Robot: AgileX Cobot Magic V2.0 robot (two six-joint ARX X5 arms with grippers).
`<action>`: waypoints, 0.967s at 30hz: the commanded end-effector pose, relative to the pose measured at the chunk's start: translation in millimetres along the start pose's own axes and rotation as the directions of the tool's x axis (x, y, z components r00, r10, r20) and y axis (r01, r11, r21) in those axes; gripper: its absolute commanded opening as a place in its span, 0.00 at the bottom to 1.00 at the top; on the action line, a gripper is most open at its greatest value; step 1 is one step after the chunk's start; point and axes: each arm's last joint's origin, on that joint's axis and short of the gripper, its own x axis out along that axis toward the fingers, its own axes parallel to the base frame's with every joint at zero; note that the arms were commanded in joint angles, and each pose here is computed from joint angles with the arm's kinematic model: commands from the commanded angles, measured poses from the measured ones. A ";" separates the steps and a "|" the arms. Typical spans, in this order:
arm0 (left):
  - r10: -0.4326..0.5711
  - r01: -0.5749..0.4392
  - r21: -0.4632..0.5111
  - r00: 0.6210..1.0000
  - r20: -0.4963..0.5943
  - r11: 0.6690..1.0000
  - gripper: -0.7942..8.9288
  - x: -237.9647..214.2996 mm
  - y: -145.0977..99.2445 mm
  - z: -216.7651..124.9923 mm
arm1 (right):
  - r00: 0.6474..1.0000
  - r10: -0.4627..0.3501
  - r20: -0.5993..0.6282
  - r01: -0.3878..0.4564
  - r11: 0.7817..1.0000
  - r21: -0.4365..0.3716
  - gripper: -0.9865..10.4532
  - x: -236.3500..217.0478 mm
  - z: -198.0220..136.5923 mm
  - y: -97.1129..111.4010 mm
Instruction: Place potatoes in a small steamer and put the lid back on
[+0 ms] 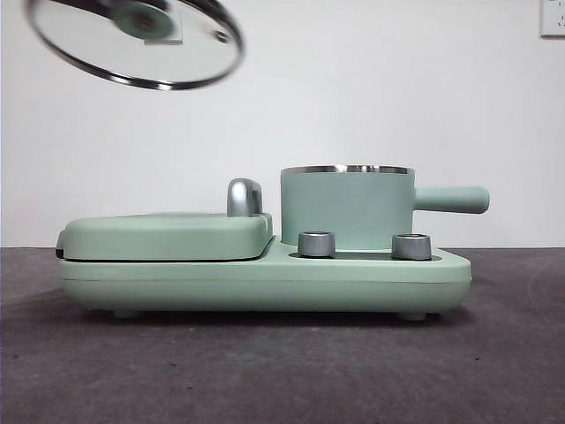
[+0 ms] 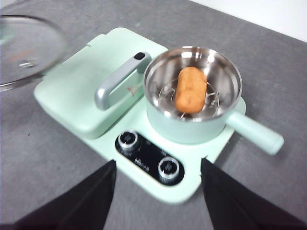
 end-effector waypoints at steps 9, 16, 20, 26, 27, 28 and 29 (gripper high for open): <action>-0.041 0.032 0.069 0.988 0.149 0.997 0.09 87.2 -17.9 16.1 | 0.999 -0.026 0.021 0.024 0.998 0.055 0.32 -41.9 -31.6 12.2; -0.068 0.060 0.048 0.982 0.176 0.997 0.09 135.3 -27.5 21.2 | 0.999 -0.024 -0.030 0.026 0.997 0.069 0.32 -49.8 -41.6 14.7; -0.074 0.066 0.055 0.981 0.179 0.996 0.09 159.5 -28.4 34.2 | 0.999 -0.025 -0.036 0.027 0.997 0.069 0.32 -51.1 -43.1 15.1; -0.073 0.052 0.098 0.973 0.219 0.994 0.09 200.2 -23.2 63.1 | 0.999 -0.025 -0.037 0.027 0.997 0.069 0.32 -51.1 -43.1 15.1; -0.068 0.041 0.123 0.973 0.222 0.992 0.09 205.9 -22.0 65.4 | 0.999 -0.024 -0.037 0.027 0.997 0.069 0.32 -51.1 -43.1 15.1; -0.053 0.018 0.157 0.974 0.222 0.987 0.09 211.3 -20.9 66.1 | 0.999 -0.024 -0.036 0.026 0.997 0.069 0.32 -51.1 -43.1 15.1; -0.048 0.008 0.183 0.975 0.217 0.983 0.09 216.8 -19.9 65.3 | 0.999 -0.024 -0.036 0.026 0.997 0.069 0.32 -51.1 -43.1 15.1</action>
